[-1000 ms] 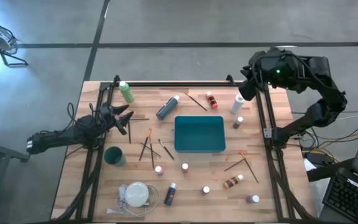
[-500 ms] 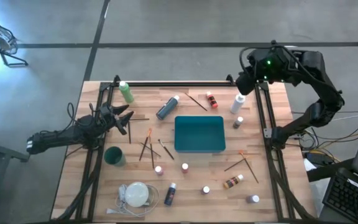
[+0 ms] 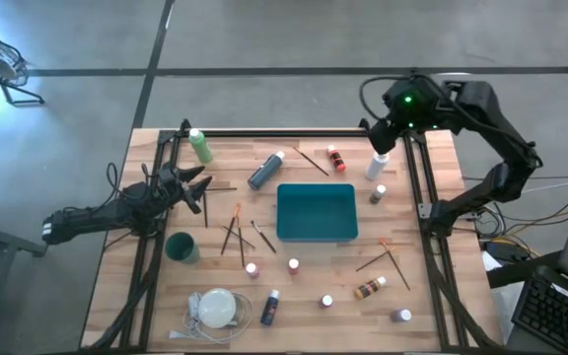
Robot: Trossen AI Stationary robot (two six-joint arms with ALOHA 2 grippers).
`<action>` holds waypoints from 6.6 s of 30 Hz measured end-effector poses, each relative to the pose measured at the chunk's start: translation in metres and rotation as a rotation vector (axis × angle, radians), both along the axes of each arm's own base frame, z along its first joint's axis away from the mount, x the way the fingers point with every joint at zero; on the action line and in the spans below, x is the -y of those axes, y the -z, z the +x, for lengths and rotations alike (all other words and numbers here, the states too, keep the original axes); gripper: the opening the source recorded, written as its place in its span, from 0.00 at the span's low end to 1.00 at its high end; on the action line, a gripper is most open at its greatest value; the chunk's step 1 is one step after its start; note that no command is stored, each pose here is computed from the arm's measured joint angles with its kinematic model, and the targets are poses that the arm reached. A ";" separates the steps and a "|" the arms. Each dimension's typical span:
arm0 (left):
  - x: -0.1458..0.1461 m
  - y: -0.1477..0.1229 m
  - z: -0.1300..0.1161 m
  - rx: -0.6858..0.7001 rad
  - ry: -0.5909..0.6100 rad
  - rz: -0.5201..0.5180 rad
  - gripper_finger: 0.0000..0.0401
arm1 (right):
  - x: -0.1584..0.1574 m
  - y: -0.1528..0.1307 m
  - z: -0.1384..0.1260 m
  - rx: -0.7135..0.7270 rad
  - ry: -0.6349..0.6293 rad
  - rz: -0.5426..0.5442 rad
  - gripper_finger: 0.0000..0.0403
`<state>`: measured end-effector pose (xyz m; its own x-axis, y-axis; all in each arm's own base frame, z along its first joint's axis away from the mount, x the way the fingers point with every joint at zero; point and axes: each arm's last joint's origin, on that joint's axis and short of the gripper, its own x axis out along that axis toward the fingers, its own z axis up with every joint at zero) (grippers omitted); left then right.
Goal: Pick & Place Paint Supplies
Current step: Put the white paint bottle into the blue bin
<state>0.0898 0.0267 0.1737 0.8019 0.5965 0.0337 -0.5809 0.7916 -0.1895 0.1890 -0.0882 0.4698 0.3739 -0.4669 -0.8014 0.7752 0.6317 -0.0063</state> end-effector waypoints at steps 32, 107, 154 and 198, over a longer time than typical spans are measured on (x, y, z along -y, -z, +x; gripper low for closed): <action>0.000 0.000 0.000 0.000 0.000 0.000 0.57 | 0.034 0.080 -0.017 -0.178 0.307 0.257 0.64; 0.000 0.000 0.000 0.002 0.000 0.000 0.57 | 0.091 0.184 -0.003 -0.314 0.326 0.400 0.57; 0.000 0.000 0.000 0.004 0.000 0.000 0.57 | 0.097 0.192 -0.005 -0.340 0.292 0.437 0.32; 0.000 0.000 0.000 0.003 0.000 0.001 0.57 | 0.087 0.156 -0.012 -0.234 0.266 0.429 0.28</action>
